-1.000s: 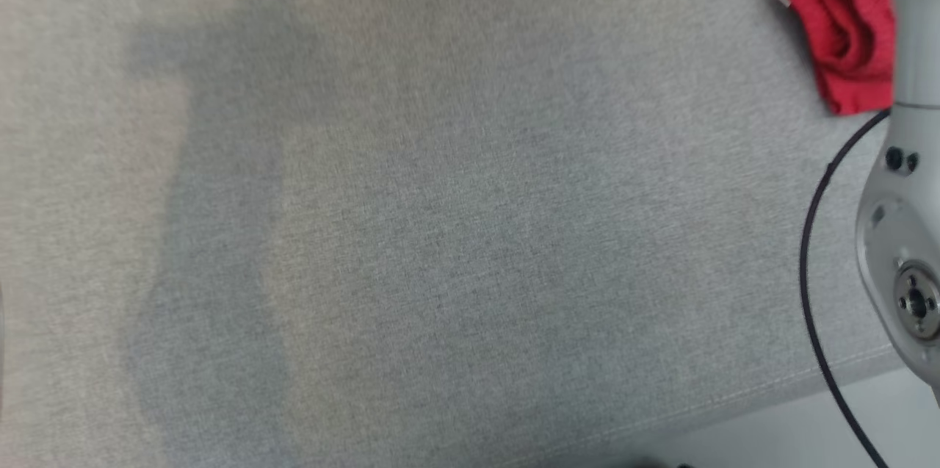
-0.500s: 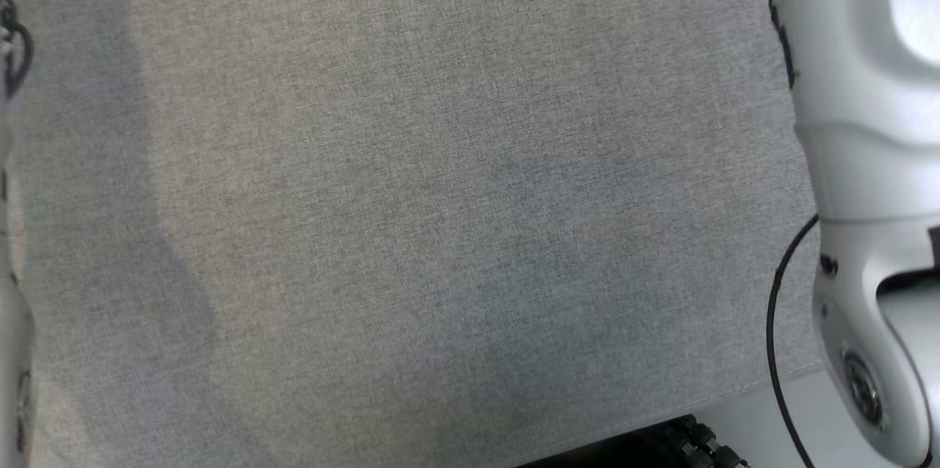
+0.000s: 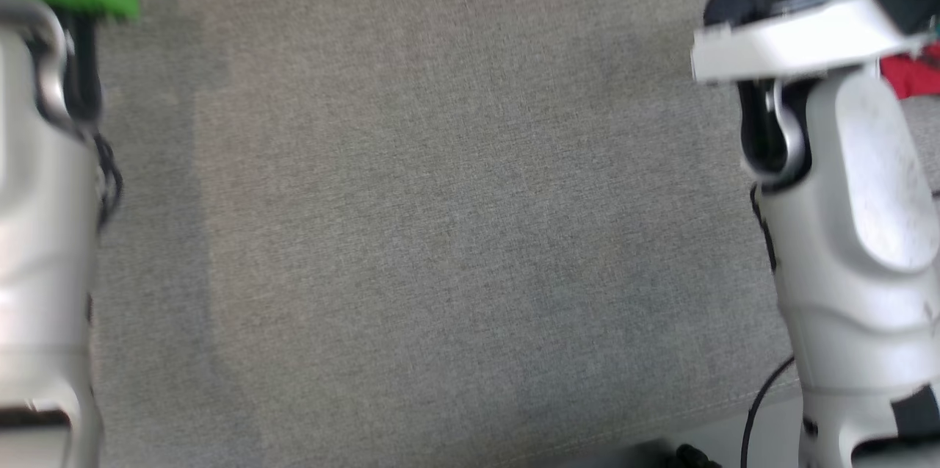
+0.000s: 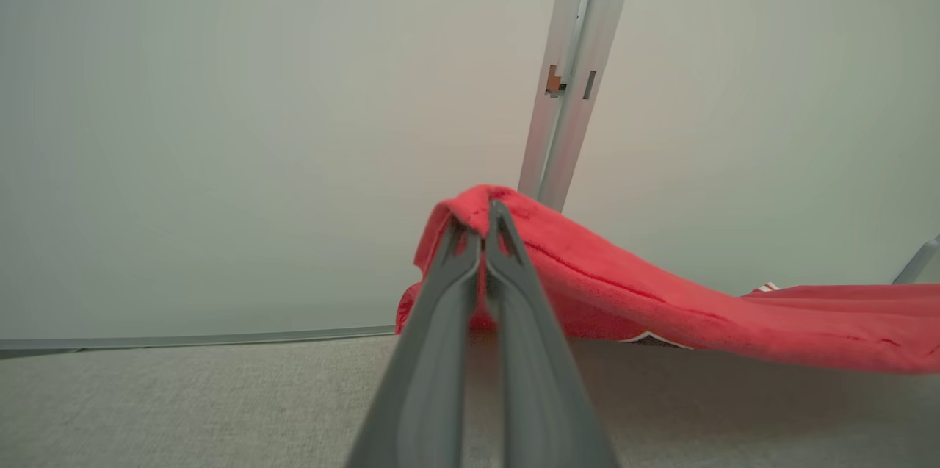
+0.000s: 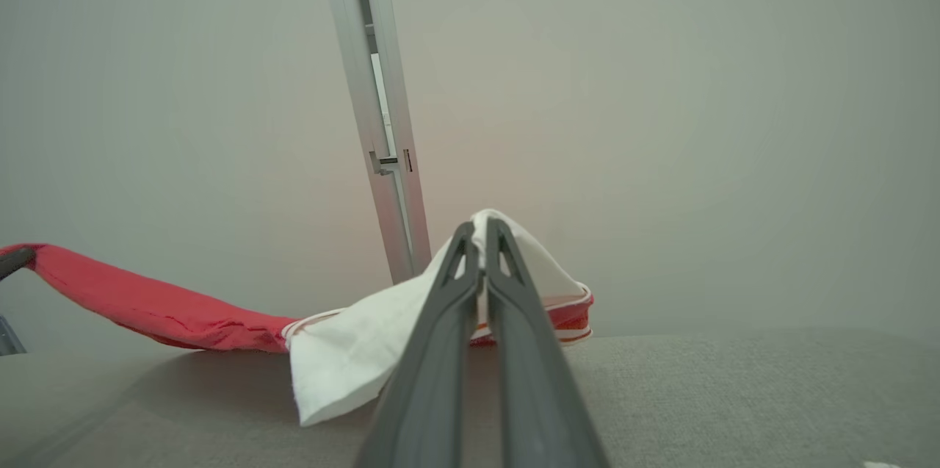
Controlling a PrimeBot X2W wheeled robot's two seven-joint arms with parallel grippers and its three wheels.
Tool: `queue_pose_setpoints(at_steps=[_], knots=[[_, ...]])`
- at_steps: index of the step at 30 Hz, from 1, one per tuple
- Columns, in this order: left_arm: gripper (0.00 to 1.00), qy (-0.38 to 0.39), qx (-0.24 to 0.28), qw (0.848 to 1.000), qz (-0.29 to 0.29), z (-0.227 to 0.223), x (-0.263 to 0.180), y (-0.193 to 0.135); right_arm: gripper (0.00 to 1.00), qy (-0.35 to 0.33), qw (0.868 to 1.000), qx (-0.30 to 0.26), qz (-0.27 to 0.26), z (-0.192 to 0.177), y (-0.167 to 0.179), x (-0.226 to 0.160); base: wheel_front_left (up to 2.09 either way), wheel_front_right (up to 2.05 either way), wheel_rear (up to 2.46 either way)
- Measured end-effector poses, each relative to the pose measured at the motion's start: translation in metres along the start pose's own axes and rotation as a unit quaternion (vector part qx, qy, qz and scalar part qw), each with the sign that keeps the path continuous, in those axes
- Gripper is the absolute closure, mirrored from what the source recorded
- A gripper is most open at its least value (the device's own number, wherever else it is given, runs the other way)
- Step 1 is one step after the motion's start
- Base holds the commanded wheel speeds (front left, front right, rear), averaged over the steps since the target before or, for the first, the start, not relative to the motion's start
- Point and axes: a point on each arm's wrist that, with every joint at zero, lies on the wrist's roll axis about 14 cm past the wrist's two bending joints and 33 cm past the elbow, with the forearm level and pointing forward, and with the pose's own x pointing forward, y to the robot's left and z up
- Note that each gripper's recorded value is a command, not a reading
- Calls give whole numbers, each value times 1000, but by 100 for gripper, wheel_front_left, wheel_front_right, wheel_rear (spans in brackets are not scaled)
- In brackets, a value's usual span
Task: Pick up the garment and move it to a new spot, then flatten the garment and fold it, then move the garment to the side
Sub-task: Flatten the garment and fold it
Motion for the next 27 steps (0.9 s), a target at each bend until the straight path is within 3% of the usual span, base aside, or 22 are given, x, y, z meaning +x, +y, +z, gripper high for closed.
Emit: queue_pose_setpoints(at_steps=[16, 27], knots=[[100, 61, -89, 991, 79, -29, -198, -4, 100, 44, 995, 63, -66, 19, -3, -148, 0, 0, 0], [100, 32, -115, 988, 101, -2, -280, -26, 100, 41, 995, 52, -77, 51, 1, -214, 0, 0, 0]])
